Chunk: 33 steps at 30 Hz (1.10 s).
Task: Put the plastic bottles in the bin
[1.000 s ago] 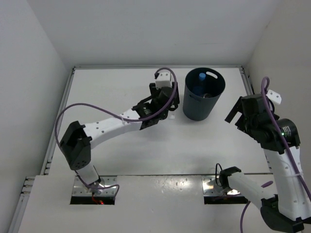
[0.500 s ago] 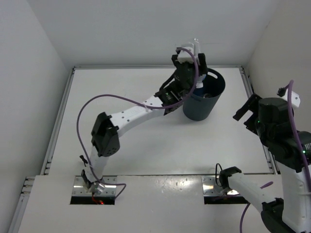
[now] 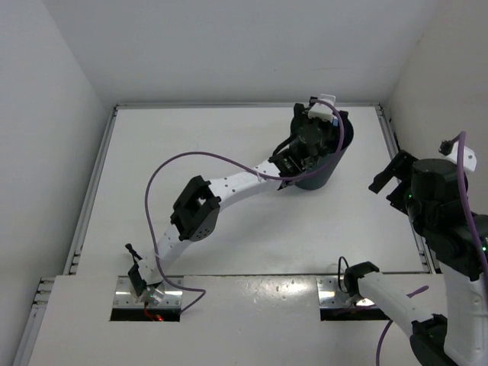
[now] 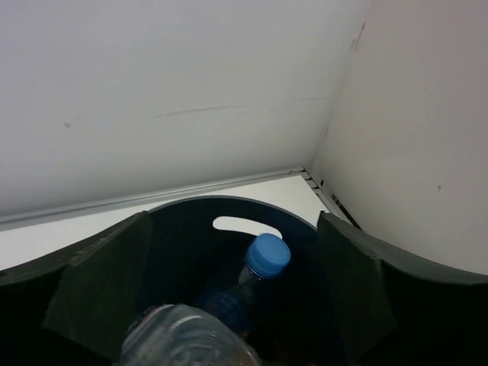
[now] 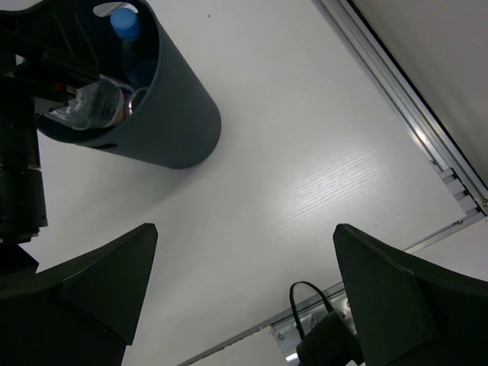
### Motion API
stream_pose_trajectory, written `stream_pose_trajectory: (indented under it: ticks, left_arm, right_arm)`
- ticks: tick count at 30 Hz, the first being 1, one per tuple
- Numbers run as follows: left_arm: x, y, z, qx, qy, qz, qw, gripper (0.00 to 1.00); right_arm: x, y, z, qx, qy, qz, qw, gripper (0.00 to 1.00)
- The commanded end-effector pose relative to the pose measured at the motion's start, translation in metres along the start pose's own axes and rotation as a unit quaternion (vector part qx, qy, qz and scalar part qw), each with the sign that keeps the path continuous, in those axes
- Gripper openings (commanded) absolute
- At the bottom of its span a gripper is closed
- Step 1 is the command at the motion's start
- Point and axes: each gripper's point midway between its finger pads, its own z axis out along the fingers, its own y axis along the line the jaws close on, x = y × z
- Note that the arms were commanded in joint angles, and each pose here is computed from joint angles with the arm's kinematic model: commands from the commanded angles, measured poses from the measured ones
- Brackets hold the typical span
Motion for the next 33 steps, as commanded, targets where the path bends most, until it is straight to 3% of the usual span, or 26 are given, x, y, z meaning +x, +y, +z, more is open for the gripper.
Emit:
stream_pose_trajectory:
  ticks: [1,7,10,13,14,15,16,19,21,24,26,29,31,33]
  left_arm:
    - [-0.064,-0.006,0.001,0.002,-0.070,-0.043,0.997,1.00]
    - [-0.138,0.038,-0.012,-0.048,-0.120,-0.067,0.989,1.00]
    - [-0.163,0.076,-0.015,-0.095,-0.115,-0.058,0.987,1.00]
    - [-0.138,0.141,-0.022,-0.196,-0.065,-0.039,0.978,1.00]
    - [-0.158,0.172,-0.034,-0.228,-0.075,-0.052,0.969,1.00]
    - [-0.150,0.212,-0.056,-0.276,-0.071,-0.064,0.957,1.00]
    - [-0.110,0.240,-0.075,-0.309,-0.043,-0.051,0.949,1.00]
    - [-0.080,0.313,-0.134,-0.387,-0.025,-0.042,0.921,1.00]
    - [-0.052,0.359,-0.172,-0.441,0.024,-0.014,0.897,1.00]
    - [-0.023,0.406,-0.236,-0.502,0.050,-0.018,0.864,1.00]
    - [0.001,0.423,-0.271,-0.511,0.081,0.009,0.856,1.00]
    - [0.003,0.438,-0.306,-0.522,0.078,0.011,0.850,1.00]
    - [-0.004,0.440,-0.313,-0.512,0.067,0.006,0.856,1.00]
    - [0.014,0.442,-0.320,-0.479,0.106,0.022,0.871,1.00]
  right_arm:
    - [0.001,-0.005,-0.004,0.008,0.007,-0.017,1.000,1.00]
    - [0.008,-0.003,0.004,0.015,0.024,-0.027,0.999,1.00]
    - [0.019,0.002,0.013,0.015,0.051,-0.044,0.998,1.00]
    - [0.035,0.012,0.021,0.002,0.091,-0.059,0.994,1.00]
    - [0.040,0.016,0.025,-0.001,0.102,-0.062,0.993,1.00]
    - [0.045,0.025,0.027,-0.023,0.113,-0.065,0.991,1.00]
    - [0.054,0.034,0.026,-0.051,0.134,-0.076,0.987,1.00]
    - [0.063,0.053,0.024,-0.107,0.153,-0.080,0.979,1.00]
    - [0.067,0.057,0.025,-0.119,0.156,-0.077,0.978,1.00]
    - [0.063,0.057,0.019,-0.134,0.143,-0.070,0.978,1.00]
    - [0.060,0.059,0.014,-0.146,0.134,-0.065,0.978,1.00]
    - [0.065,0.059,0.018,-0.143,0.138,-0.066,0.978,1.00]
    - [0.067,0.057,0.018,-0.143,0.138,-0.067,0.978,1.00]
    - [0.067,0.058,0.017,-0.150,0.136,-0.064,0.977,1.00]
